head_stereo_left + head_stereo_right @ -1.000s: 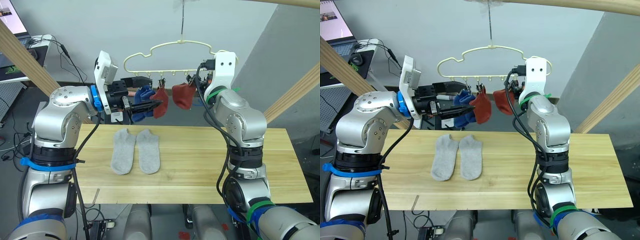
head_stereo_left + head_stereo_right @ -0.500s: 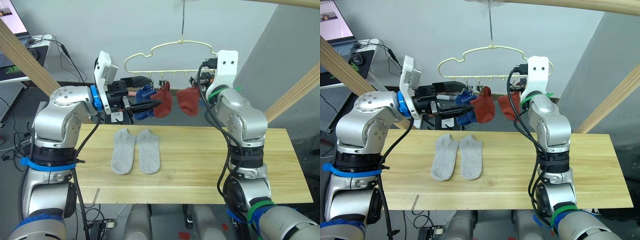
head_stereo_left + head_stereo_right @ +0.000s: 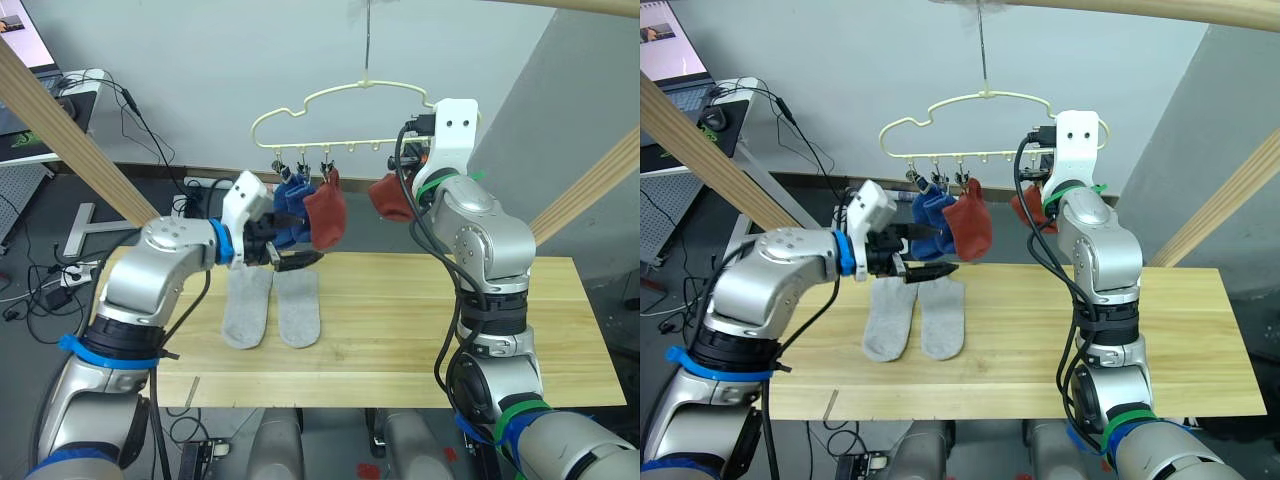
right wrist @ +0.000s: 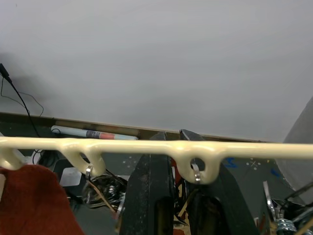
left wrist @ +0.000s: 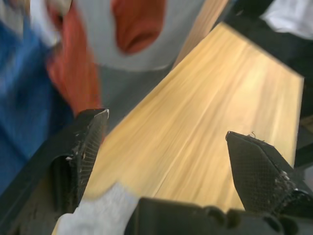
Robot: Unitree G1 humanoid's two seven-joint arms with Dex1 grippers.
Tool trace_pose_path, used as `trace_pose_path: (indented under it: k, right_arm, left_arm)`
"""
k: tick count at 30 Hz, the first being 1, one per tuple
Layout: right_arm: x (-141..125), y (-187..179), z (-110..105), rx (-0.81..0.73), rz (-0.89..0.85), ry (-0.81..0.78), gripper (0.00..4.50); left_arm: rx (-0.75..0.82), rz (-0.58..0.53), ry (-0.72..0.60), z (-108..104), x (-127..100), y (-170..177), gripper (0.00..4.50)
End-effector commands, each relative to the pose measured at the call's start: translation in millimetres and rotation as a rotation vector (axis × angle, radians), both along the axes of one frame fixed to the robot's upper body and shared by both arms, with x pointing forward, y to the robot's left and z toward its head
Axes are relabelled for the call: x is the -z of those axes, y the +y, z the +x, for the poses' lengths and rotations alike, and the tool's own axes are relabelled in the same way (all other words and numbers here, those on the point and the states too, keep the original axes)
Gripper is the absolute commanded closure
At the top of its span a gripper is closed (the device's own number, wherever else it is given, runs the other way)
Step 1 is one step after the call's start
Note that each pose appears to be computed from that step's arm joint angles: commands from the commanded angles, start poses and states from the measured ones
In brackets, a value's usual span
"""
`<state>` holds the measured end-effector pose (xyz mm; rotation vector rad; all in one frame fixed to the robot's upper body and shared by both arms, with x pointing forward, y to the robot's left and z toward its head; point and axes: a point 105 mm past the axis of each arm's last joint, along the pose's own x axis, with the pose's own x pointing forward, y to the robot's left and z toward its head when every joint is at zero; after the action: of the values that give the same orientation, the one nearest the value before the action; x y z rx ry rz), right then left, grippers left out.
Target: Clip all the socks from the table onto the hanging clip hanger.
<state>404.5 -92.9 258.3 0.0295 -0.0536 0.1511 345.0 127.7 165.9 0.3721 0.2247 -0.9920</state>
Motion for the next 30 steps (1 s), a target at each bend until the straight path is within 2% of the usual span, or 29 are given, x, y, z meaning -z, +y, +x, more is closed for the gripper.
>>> trace_pose_path:
  k: [1, 5, 10, 16, 19, 26, 29, 30]
  right_arm:
    - [-19.0, 3.9, -5.6, -0.008, 0.003, -0.068, 4.5]
    - [-20.5, 4.8, -6.9, -0.014, 0.002, -0.071, 4.5]
    - [-21.2, 5.7, -7.9, -0.016, 0.0, -0.072, 4.5]
    - [-20.3, 3.7, -9.9, -0.011, -0.002, -0.069, 4.5]
    - [-20.3, 2.8, -10.4, -0.008, -0.001, -0.068, 4.5]
    - [-20.6, 2.5, -11.1, -0.006, -0.002, -0.068, 4.5]
    - [-21.0, 2.1, -11.5, -0.004, -0.002, -0.068, 4.5]
    - [-21.0, 2.0, -11.6, -0.003, -0.002, -0.067, 4.5]
  left_arm:
    - [-0.063, 0.048, -0.074, 10.7, 7.8, 4.6, 0.09]
    - [-0.141, 0.15, -0.062, 21.2, 47.4, 12.2, 0.09]
    - [-0.209, 0.196, -0.013, 33.0, 73.9, 19.1, 0.09]
    - [-0.234, 0.233, 0.017, 38.9, 91.6, 24.9, 0.09]
    - [-0.242, 0.218, 0.051, 40.2, 97.5, 24.0, 0.09]
    - [-0.251, 0.279, 0.147, 38.0, 122.2, 23.0, 0.09]
    - [-0.246, 0.289, 0.158, 37.9, 124.1, 23.0, 0.09]
    - [-0.248, 0.293, 0.156, 38.2, 124.0, 23.5, 0.25]
